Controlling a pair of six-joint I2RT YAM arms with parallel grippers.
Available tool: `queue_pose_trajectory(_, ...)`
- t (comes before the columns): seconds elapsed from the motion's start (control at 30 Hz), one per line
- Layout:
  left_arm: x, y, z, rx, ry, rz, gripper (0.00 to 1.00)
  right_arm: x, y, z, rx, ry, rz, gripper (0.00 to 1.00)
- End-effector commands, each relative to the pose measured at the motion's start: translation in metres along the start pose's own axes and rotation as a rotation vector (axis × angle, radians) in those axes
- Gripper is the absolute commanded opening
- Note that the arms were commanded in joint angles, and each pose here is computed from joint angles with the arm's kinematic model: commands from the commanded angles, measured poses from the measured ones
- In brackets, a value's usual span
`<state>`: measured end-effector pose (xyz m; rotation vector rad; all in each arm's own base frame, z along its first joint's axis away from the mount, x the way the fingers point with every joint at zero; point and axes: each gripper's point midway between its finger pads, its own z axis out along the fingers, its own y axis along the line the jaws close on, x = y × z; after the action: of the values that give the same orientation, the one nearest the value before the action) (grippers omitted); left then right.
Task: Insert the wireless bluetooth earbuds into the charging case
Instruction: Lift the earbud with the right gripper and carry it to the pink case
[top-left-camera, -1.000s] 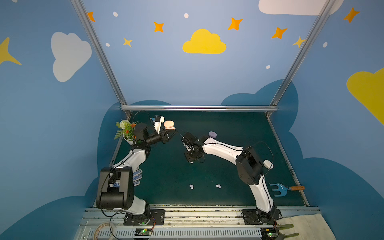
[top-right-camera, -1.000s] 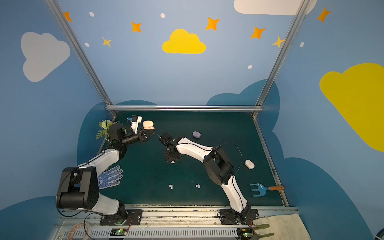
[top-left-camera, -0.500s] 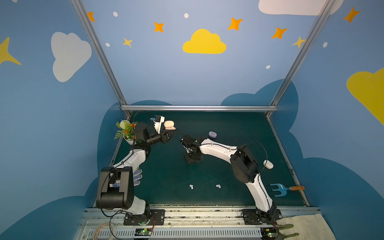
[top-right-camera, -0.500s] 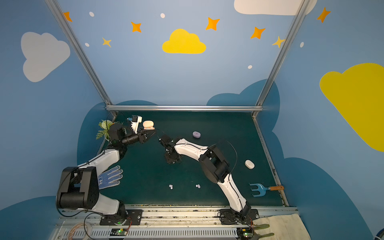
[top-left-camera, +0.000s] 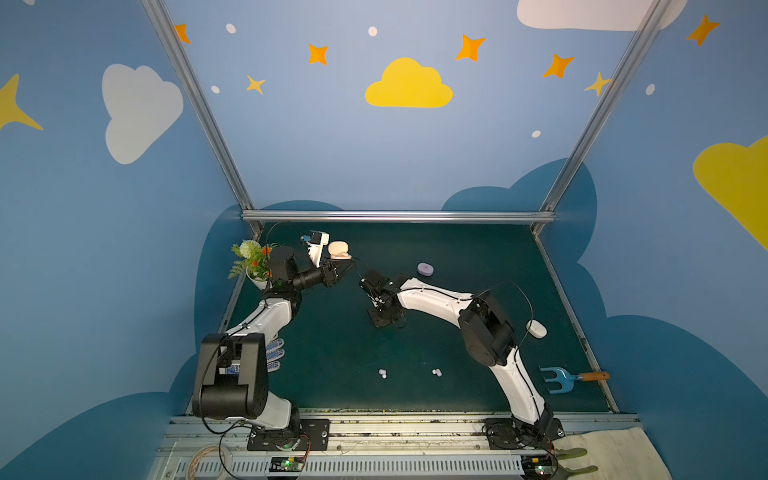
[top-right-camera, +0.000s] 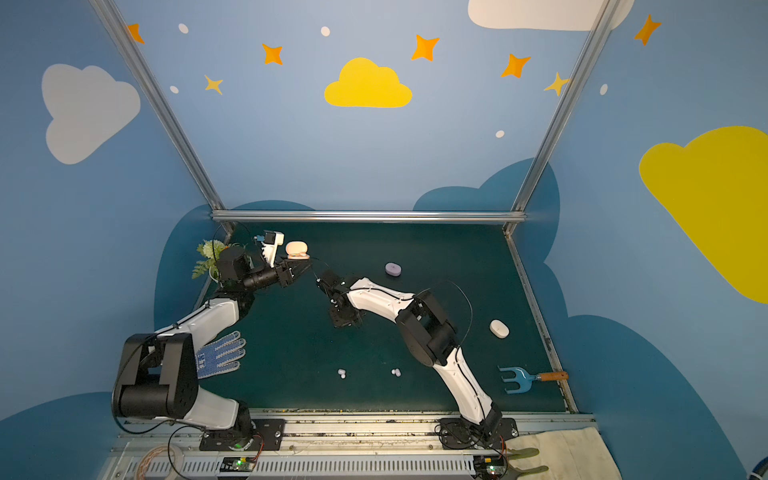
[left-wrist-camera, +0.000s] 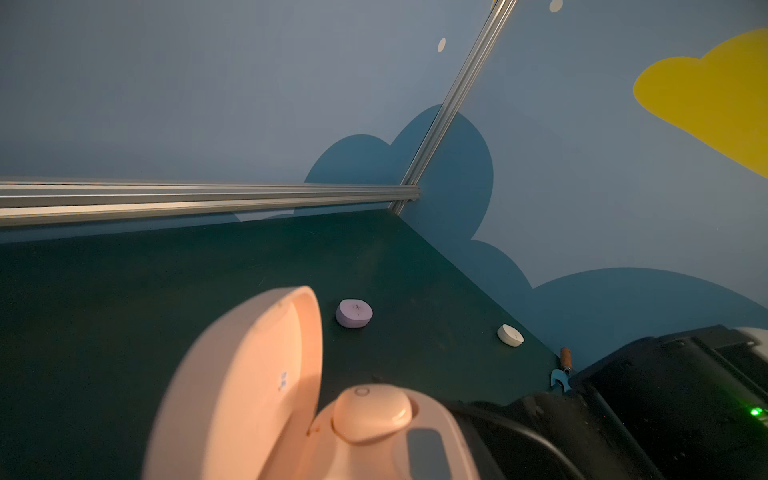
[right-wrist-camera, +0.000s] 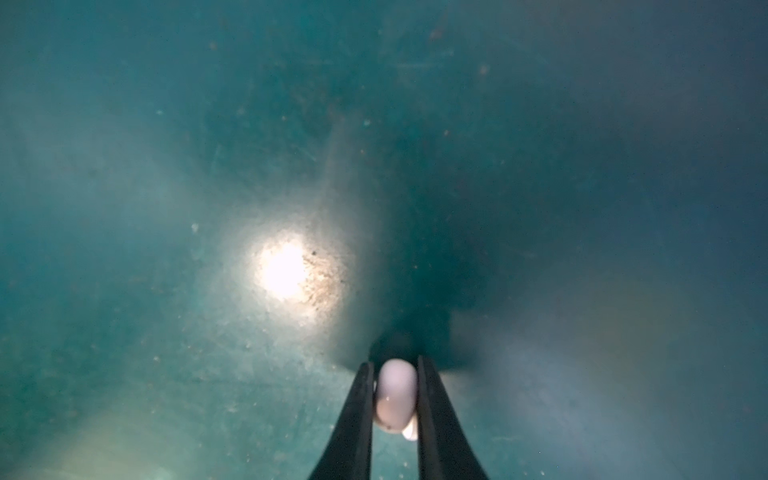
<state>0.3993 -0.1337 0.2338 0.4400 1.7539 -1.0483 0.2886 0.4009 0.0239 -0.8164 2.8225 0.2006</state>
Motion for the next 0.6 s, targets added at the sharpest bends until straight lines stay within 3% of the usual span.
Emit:
queue_pose_trajectory(0.0,-0.013,-0.008,0.001,0.026,-0.022,0.038,0.21,0.013,-0.004,0.007,0.027,0.043,0.006,0.13)
queue_pose_trajectory(0.23,-0.004,-0.016,0.007,0.046,0.003,0.035,0.21,0.01,-0.004,-0.017,-0.013,-0.01,0.027,0.1)
queue_pose_trajectory(0.57,0.02,-0.044,0.032,0.122,0.058,0.035,0.21,0.029,-0.021,-0.08,-0.073,-0.083,0.109,0.09)
